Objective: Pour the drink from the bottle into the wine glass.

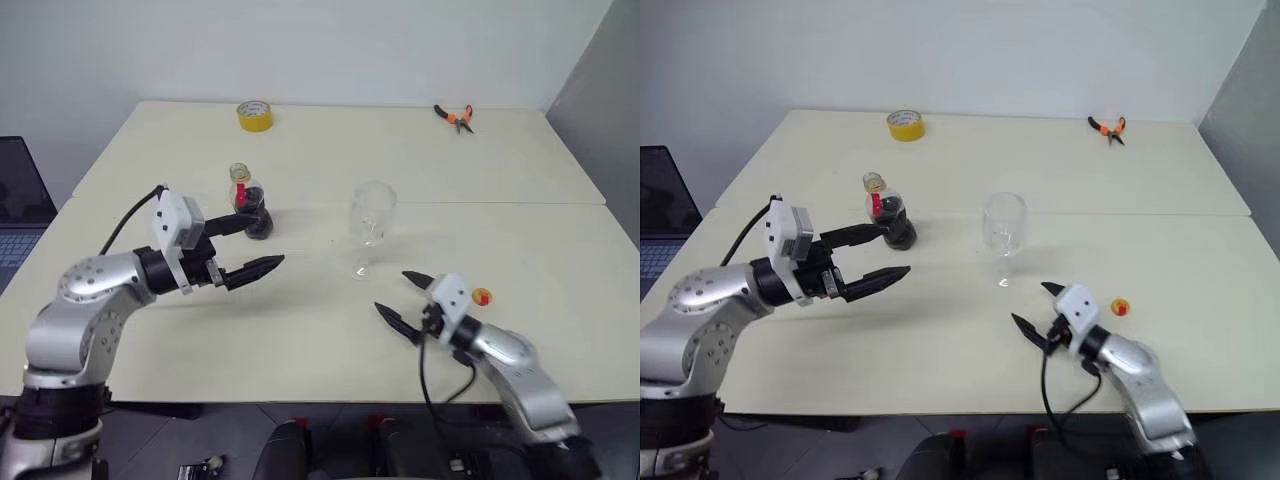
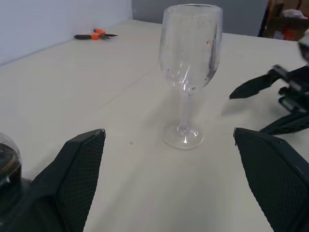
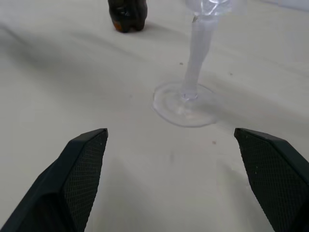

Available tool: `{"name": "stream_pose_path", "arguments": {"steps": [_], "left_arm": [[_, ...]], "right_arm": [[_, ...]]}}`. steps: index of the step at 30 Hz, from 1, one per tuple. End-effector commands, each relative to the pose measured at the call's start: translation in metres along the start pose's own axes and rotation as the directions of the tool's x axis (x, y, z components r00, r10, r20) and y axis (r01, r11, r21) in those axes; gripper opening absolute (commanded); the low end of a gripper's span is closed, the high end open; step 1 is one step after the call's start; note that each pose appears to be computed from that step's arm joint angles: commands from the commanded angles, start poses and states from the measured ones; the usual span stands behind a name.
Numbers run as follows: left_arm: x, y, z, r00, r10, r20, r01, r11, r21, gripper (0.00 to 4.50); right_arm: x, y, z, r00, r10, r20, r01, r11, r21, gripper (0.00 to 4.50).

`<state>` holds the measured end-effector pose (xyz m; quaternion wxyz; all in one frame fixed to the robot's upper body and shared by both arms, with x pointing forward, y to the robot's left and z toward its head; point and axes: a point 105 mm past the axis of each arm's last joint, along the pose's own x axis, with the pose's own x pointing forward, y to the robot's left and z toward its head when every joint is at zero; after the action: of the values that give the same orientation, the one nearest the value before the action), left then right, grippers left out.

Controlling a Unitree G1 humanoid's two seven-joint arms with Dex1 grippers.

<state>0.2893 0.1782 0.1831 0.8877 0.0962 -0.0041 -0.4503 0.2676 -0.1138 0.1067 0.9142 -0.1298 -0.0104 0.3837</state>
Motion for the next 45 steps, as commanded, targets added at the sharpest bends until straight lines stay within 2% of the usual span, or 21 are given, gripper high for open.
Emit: {"name": "stream_pose_path", "arguments": {"steps": [1,3,4,7,12,17,23,39,45], "left_arm": [[-0.003,0.003,0.008,0.995,0.093,0.029,-0.095,0.994,0.062,4.5],[-0.004,0.016,0.01,0.971,0.221,0.096,-0.227,0.973,0.051,4.5],[-0.008,0.033,0.013,0.92,0.365,0.146,-0.377,0.924,0.064,4.5],[-0.011,0.037,-0.002,0.795,0.576,0.19,-0.596,0.8,0.065,4.5],[0.009,0.02,-0.028,0.8,0.594,0.084,-0.598,0.801,0.028,4.5],[0.015,0.036,-0.037,0.738,0.672,0.065,-0.674,0.739,0.007,4.5],[0.029,0.051,-0.037,0.676,0.735,0.056,-0.737,0.675,0.025,4.5],[0.055,0.082,-0.048,0.648,0.761,0.002,-0.761,0.648,-0.017,4.5],[0.07,0.089,-0.051,0.665,0.747,-0.005,-0.746,0.664,-0.05,4.5]], "right_arm": [[-0.012,0.004,0.035,0.996,0.003,0.089,-0.004,1.0,0.017,4.49],[-0.018,0.005,0.044,0.995,0.009,0.102,-0.01,1.0,0.012,4.49],[-0.021,0.007,0.048,0.994,0.023,0.103,-0.024,1.0,0.009,4.49],[-0.027,0.008,0.061,0.992,0.069,0.105,-0.07,0.998,0.006,4.49],[-0.023,0.01,0.073,0.988,0.093,0.122,-0.092,0.996,-0.008,4.49],[-0.018,0.009,0.08,0.984,0.099,0.148,-0.099,0.995,-0.005,4.49],[-0.017,0.017,0.089,0.973,0.154,0.17,-0.156,0.988,0.0,4.49],[-0.013,0.017,0.098,0.973,0.141,0.184,-0.14,0.99,-0.017,4.49],[-0.011,0.015,0.106,0.97,0.136,0.203,-0.132,0.991,-0.035,4.49]]}}
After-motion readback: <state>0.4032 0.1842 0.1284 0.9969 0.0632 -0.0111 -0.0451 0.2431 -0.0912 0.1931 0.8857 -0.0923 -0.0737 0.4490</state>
